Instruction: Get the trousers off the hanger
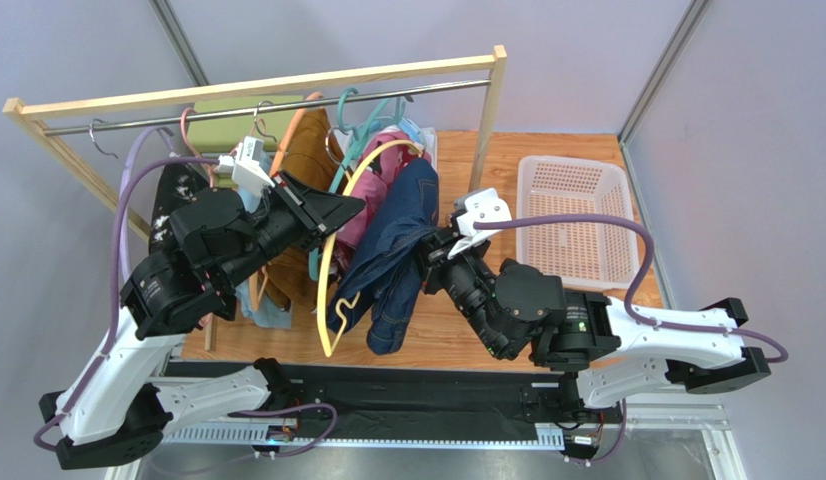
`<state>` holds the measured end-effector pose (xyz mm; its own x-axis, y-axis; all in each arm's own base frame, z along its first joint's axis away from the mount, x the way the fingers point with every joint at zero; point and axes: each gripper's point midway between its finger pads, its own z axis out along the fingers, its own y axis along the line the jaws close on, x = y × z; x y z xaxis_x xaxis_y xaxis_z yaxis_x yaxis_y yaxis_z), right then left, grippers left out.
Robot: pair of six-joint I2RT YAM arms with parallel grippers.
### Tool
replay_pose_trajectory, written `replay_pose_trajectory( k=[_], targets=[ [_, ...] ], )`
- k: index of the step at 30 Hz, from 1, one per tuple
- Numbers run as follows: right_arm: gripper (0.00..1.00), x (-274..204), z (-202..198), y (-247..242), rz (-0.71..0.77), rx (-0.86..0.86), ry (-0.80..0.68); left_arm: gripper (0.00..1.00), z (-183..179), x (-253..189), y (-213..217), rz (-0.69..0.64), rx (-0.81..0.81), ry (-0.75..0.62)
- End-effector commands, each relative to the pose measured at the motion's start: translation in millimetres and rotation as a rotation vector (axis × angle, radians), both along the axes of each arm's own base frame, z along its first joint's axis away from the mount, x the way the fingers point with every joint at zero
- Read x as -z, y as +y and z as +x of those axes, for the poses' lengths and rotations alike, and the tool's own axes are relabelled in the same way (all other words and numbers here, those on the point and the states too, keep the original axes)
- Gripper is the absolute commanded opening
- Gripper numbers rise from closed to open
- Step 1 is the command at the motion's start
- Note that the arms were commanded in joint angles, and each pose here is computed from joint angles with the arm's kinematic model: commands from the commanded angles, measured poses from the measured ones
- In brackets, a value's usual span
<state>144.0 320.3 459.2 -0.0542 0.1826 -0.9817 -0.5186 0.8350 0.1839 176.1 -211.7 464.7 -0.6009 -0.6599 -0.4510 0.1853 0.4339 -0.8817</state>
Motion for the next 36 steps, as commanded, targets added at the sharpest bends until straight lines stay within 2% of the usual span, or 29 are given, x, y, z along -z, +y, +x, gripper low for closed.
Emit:
replay_pose_trajectory(
  k=[1, 11, 23, 36],
  targets=[
    [0.00, -68.1, -6.4, -25.9, 0.225, -0.074, 0.003, 0.00, 3.0, -12.9, 14.1, 0.007, -0.047, -0.082],
    [0.00, -104.7, -9.4, -45.6, 0.284, -0.106, -0.021, 0.00, -1.6, -36.1, 30.0, -0.039, -0.084, -0.148],
    [0.00, -168.3, -6.0, -90.8, 0.352, -0.083, -0.099, 0.00, 1.0, -22.6, 25.7, -0.031, -0.083, -0.116],
    [0.00, -145.4, 10.9, -160.0, 0.306, 0.075, -0.086, 0.00, -3.4, 3.9, 33.7, -0.010, -0.096, -0.079]
  ],
)
